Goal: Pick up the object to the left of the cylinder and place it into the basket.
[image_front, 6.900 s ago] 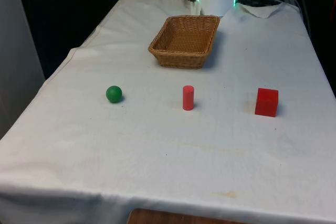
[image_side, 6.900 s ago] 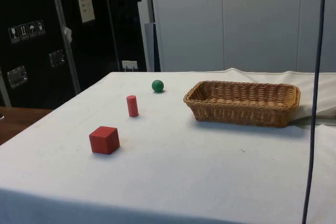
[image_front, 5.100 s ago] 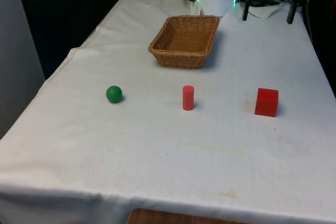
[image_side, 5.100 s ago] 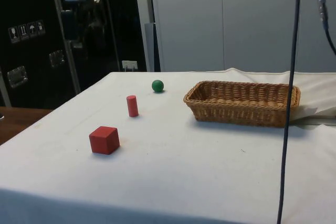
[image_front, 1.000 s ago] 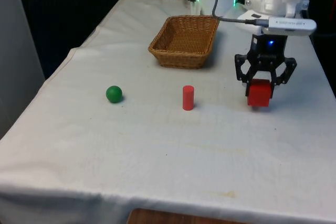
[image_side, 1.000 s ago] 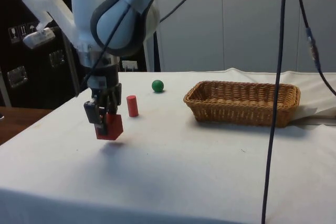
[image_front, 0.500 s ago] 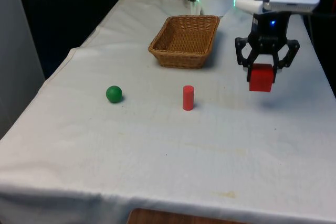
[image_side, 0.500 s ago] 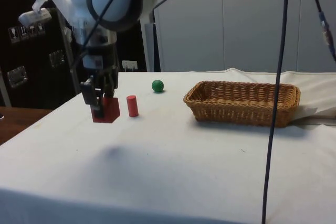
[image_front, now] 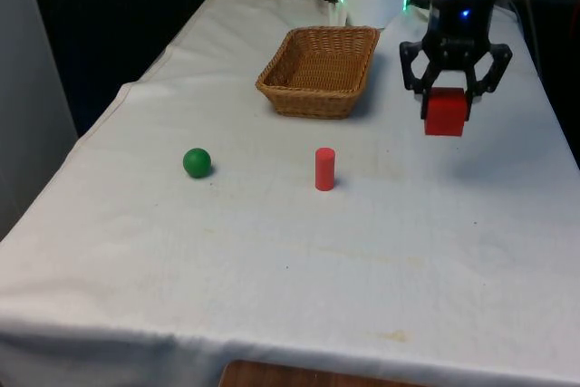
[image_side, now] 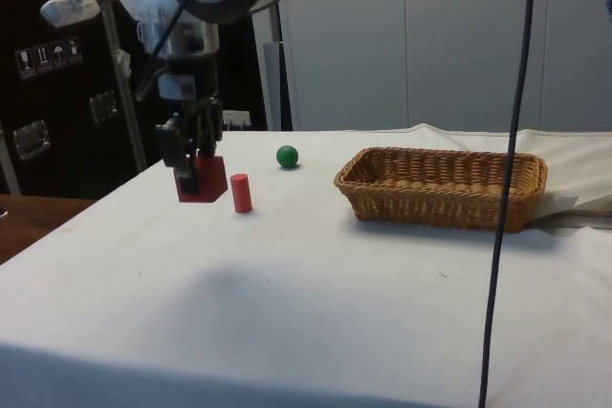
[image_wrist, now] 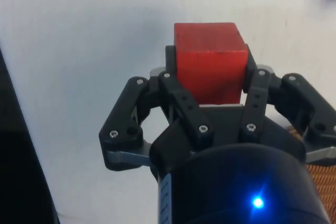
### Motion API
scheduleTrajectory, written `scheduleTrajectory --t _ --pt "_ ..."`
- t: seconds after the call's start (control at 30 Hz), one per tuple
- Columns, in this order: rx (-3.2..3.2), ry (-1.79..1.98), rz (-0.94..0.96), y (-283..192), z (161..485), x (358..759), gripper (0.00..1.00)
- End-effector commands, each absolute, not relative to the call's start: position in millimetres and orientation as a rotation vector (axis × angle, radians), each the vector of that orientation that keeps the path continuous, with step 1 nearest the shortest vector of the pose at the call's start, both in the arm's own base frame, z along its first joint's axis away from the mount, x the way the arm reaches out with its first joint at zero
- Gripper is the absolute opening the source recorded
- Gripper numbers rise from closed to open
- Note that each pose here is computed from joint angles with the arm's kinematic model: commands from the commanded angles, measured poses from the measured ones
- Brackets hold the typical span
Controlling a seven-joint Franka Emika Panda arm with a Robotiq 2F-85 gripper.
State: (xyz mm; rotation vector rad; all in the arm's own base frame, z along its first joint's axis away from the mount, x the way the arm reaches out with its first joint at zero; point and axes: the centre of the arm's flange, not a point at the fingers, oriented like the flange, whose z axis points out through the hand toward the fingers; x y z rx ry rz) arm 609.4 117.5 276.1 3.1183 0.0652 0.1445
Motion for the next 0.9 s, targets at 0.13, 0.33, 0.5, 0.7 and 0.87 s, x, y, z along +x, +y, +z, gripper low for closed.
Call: scheduleTrajectory --t 0.13,0.33,0.5,0.7,0.87 --pt "3.115 0.077 0.142 109.3 288.7 599.1 0.0" --pt "3.114 0.085 0.139 103.1 295.9 591.4 0.0" --pt "3.11 0.097 0.134 95.9 301.7 579.8 0.0" --pt "3.106 0.111 0.126 89.1 305.5 566.6 0.0" --pt "3.104 0.122 0.117 84.9 307.3 557.1 0.0"
